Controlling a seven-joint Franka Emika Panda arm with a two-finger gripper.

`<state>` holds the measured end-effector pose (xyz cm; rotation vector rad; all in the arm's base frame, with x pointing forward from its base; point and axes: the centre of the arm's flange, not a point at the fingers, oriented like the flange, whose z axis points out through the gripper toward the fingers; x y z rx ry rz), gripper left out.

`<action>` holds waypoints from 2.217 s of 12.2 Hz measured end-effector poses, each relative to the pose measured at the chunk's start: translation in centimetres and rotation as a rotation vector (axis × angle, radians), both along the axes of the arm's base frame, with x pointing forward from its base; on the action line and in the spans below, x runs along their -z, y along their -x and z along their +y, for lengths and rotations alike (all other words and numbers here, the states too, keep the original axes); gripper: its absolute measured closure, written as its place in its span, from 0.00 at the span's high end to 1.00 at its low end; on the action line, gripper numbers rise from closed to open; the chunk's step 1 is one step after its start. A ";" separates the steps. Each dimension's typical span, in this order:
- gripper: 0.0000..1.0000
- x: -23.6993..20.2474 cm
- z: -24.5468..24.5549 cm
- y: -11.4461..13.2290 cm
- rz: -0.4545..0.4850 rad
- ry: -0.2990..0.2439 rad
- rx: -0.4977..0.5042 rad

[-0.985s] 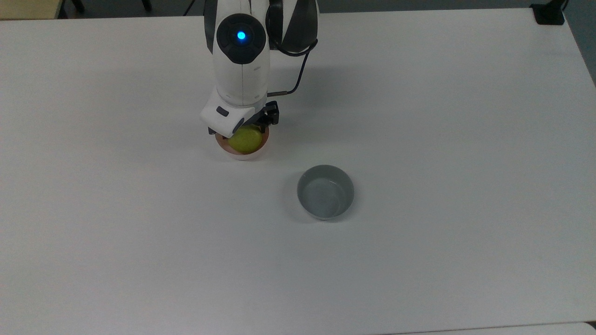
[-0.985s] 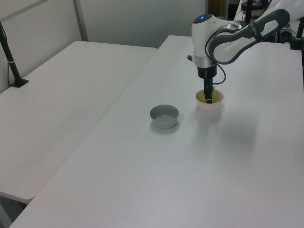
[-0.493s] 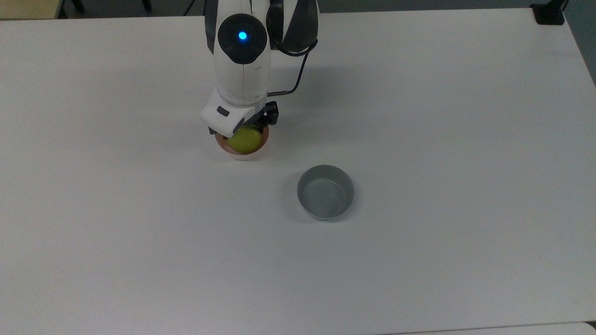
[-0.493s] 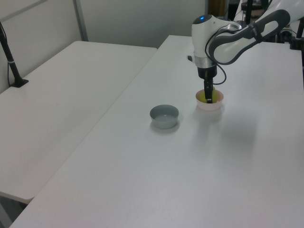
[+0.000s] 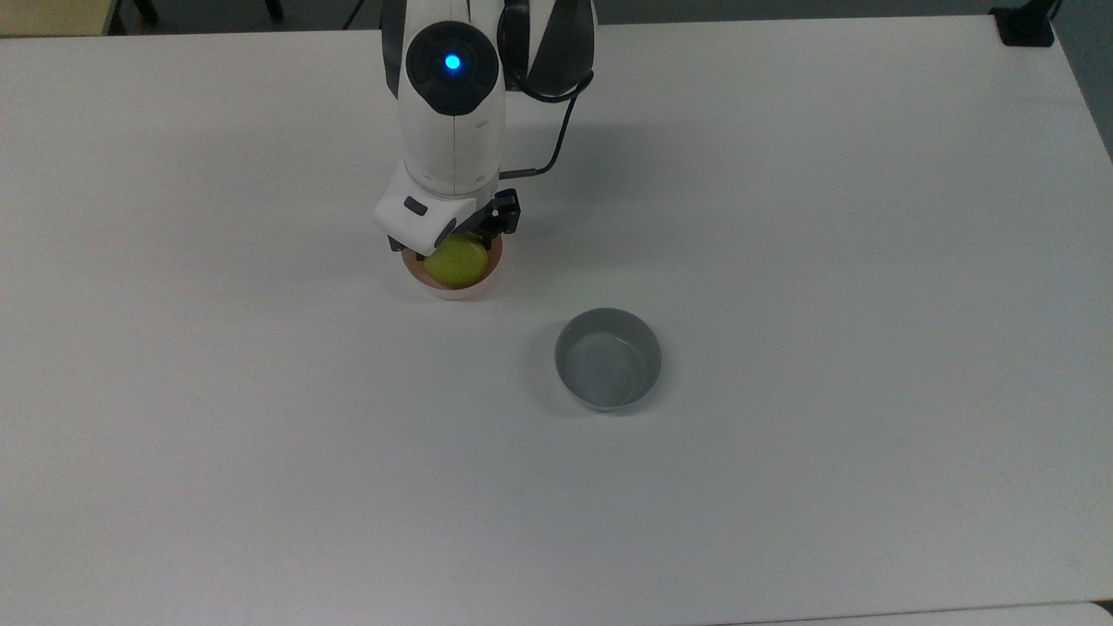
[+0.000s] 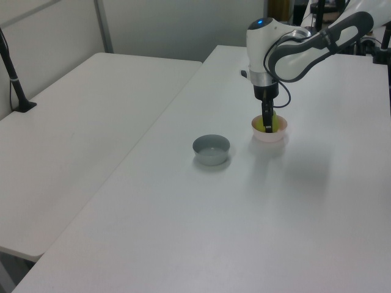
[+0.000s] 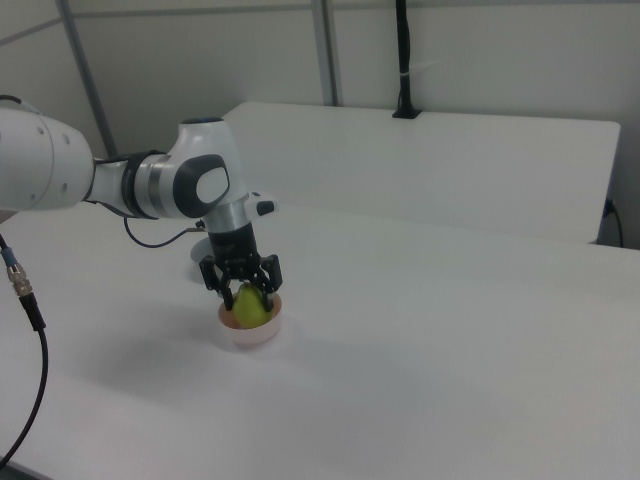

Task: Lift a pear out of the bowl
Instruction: 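Lift the pear out of the pink bowl and carry it aside, then lower the held pear onto the bare table beside the pink bowl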

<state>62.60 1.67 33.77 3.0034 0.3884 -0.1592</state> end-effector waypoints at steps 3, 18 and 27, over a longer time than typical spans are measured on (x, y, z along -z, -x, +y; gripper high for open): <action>0.80 -3.2 0.2 0.1 -0.037 -0.003 -0.001; 0.80 -17.4 -18.2 2.0 -0.112 0.004 0.143; 0.80 -7.3 -20.9 -1.4 -0.108 0.016 0.133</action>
